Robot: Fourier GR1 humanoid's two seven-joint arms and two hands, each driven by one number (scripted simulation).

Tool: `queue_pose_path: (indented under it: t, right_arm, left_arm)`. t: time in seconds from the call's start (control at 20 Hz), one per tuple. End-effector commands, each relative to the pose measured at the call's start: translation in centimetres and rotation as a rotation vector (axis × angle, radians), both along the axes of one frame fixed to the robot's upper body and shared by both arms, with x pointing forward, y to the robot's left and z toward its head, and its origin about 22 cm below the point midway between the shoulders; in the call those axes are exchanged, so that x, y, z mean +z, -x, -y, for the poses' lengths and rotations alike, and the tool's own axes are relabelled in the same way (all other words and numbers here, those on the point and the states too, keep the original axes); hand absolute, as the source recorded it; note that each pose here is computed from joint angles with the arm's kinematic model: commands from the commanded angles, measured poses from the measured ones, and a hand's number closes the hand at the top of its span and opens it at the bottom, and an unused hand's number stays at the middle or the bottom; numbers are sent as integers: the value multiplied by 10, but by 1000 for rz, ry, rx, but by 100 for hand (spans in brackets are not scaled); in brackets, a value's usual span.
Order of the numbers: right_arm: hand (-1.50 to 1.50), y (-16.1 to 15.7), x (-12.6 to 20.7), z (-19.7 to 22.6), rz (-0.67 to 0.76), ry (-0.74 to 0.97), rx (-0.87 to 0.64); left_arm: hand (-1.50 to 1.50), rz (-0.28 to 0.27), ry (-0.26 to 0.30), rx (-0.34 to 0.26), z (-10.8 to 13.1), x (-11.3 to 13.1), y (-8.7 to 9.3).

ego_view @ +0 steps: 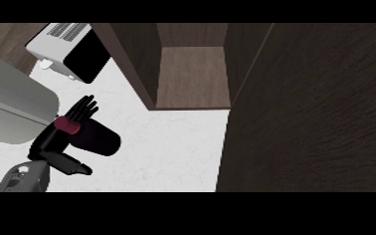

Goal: Pick up the wine, place it into the cabinet and close the cabinet

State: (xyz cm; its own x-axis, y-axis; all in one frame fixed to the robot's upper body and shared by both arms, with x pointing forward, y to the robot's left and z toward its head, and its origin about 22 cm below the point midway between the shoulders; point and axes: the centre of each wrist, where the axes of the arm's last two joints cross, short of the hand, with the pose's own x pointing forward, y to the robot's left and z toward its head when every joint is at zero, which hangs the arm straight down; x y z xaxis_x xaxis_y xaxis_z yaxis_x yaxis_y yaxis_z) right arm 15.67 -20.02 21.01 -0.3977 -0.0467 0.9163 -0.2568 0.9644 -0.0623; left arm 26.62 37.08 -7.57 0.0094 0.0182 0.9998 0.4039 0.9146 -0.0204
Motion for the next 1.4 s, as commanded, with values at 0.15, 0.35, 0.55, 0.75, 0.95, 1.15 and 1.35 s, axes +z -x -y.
queue_pose_path:
  t: [0.15, 0.35, 0.55, 0.75, 0.95, 1.15, 1.35]
  right_arm:
    - [-150, 24, 0, 3, 13, -13, 41]
    - [-150, 19, 3, -1, 16, -37, 55]
    - [-150, 17, 4, -2, 16, -5, 50]
    - [-150, 18, -1, -4, 13, -20, 63]
    - [-150, 17, 5, -5, 38, -35, 46]
    - [-150, 8, 0, 2, 5, -12, 44]
    - [-150, 10, 1, 0, 8, -16, 53]
  left_arm:
    - [-150, 9, 72, -78, 1, -21, -1]
    - [-150, -31, 116, -66, 2, -36, 6]
    - [-150, -44, 175, -73, 3, -35, 1]
    - [-150, -61, 222, -101, 26, -50, 6]
    - [-150, -58, 215, -100, 3, -51, 20]
    - [-150, -48, 219, -128, 34, -52, 1]
    - [-150, -23, 243, -118, 52, -57, -2]
